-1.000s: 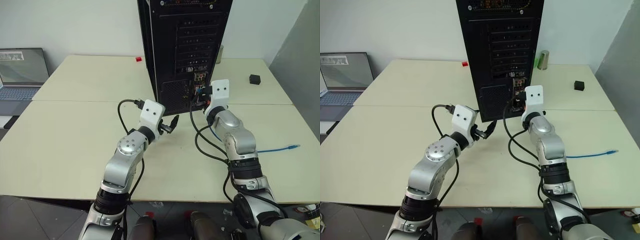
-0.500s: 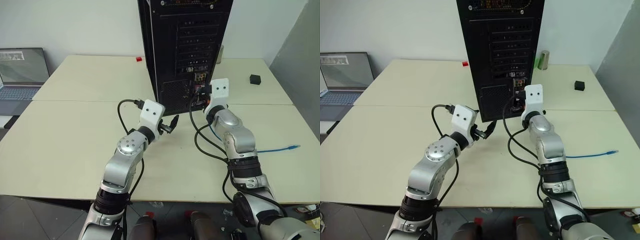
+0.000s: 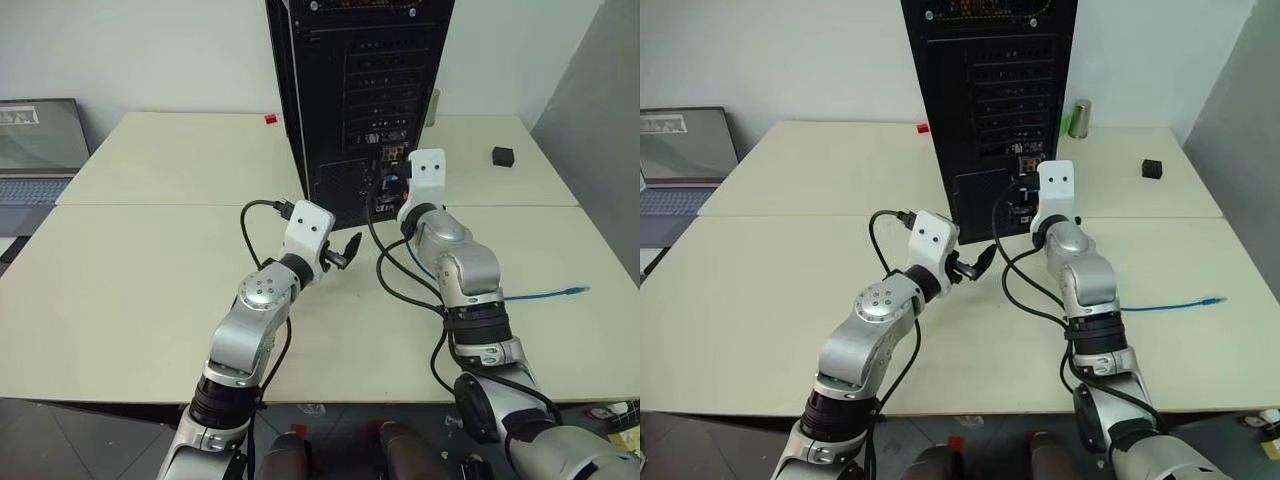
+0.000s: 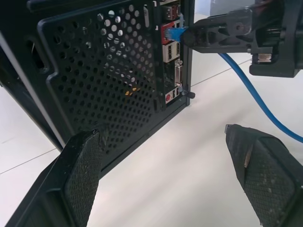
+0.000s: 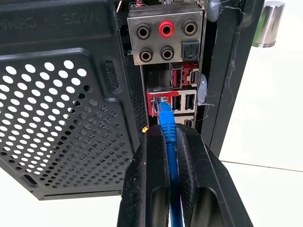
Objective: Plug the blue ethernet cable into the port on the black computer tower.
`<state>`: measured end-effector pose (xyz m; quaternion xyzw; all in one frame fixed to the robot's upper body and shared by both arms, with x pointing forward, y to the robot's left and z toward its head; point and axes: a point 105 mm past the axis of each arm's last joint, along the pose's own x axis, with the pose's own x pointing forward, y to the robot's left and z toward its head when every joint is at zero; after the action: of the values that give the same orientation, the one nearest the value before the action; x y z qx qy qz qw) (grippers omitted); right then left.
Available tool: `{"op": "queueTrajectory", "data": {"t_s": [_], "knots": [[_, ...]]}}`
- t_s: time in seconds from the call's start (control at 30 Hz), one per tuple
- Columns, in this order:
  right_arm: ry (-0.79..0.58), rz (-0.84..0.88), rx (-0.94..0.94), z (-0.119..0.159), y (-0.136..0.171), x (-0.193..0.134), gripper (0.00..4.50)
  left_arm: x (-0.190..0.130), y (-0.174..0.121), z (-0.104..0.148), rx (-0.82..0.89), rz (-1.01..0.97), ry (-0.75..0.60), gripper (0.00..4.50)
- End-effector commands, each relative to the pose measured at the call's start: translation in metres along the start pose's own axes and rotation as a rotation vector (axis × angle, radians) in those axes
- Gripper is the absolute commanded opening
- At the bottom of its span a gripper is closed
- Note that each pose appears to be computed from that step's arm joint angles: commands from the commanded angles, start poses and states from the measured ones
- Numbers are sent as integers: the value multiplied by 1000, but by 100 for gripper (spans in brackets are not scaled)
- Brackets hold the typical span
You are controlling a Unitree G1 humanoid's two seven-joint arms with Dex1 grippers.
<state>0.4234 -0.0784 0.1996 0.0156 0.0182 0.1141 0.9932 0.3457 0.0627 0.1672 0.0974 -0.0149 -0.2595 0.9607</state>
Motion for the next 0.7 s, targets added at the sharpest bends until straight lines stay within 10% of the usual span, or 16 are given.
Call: {"op": "queueTrajectory", "data": {"t_s": [0.03,0.67,0.7], "knots": [[-71,19,-11,27,4,1,0,-2,-3,21,32,-9,-69,418],[-61,12,-49,20,-4,5,0,-1,0,21,37,-5,-62,418],[-54,13,-57,17,-8,3,68,-2,0,21,37,-4,-61,425]]}}
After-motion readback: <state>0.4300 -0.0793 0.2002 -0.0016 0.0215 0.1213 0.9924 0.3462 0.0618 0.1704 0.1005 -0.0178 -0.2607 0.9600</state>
